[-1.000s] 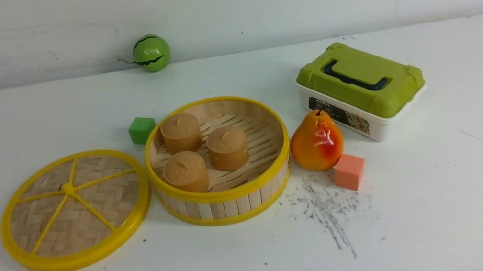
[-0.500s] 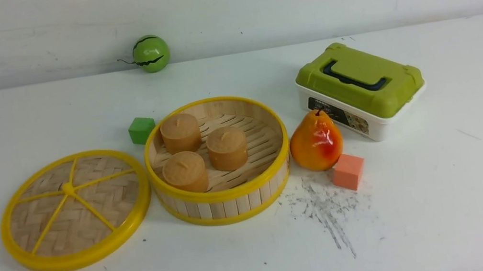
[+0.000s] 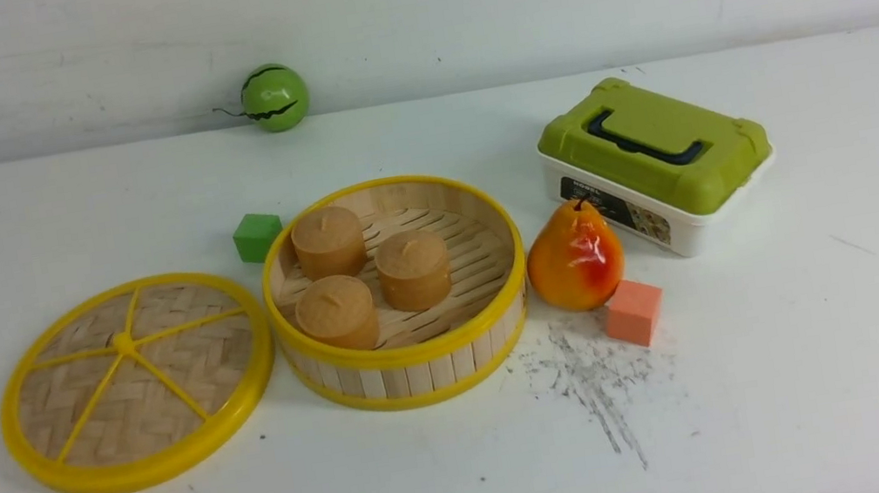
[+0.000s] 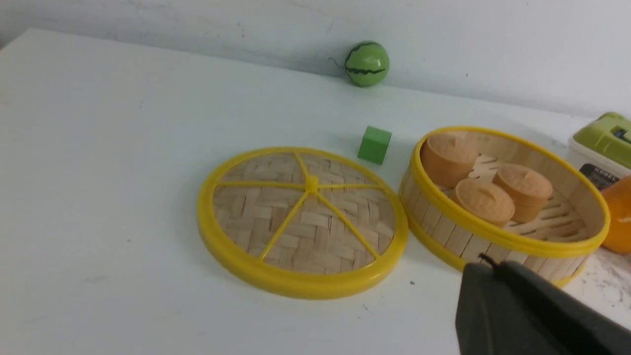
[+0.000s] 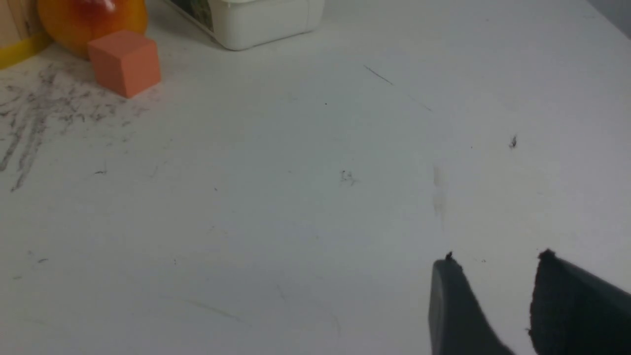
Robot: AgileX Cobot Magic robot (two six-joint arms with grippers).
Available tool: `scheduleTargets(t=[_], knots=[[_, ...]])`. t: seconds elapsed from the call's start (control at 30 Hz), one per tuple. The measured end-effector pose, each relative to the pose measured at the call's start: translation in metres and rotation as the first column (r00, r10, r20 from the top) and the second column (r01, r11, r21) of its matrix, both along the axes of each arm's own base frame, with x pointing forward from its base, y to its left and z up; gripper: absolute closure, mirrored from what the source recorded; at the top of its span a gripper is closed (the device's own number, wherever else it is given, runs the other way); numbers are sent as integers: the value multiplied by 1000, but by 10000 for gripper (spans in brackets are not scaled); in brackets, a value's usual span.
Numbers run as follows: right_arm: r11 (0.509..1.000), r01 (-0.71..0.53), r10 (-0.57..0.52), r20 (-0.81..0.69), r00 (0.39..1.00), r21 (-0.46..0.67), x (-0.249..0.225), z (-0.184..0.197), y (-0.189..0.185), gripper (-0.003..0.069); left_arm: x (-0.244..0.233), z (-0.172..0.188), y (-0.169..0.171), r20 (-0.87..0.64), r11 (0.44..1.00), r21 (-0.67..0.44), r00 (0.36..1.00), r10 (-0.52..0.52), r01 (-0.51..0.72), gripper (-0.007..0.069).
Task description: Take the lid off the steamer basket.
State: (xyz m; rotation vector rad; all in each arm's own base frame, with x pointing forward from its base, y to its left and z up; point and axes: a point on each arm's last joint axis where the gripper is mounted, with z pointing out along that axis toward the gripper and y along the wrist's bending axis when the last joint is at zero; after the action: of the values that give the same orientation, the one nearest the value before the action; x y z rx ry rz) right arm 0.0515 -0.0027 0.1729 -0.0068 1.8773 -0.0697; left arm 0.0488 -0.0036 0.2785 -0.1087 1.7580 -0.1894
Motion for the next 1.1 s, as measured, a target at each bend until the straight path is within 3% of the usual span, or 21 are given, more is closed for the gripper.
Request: scheduleTargets(t=[0.33, 0.67, 0.8, 1.1], knots=[[1000, 0, 0, 0, 1000, 0, 0, 0, 0, 419, 6, -90, 0, 17, 1000, 13, 1000, 4, -5, 637], [1000, 0, 0, 0, 1000, 0, 0, 0, 0, 419, 4, -107, -3, -105, 999, 37, 994, -32, 36, 637], [1000, 0, 0, 0, 1000, 0, 0, 0, 0, 419, 3, -108, -4, -109, 991, 112, 992, -59, 71, 637], [1000, 0, 0, 0, 1000, 0, 0, 0, 0, 419, 3, -108, -4, -108, 988, 133, 992, -65, 79, 637]])
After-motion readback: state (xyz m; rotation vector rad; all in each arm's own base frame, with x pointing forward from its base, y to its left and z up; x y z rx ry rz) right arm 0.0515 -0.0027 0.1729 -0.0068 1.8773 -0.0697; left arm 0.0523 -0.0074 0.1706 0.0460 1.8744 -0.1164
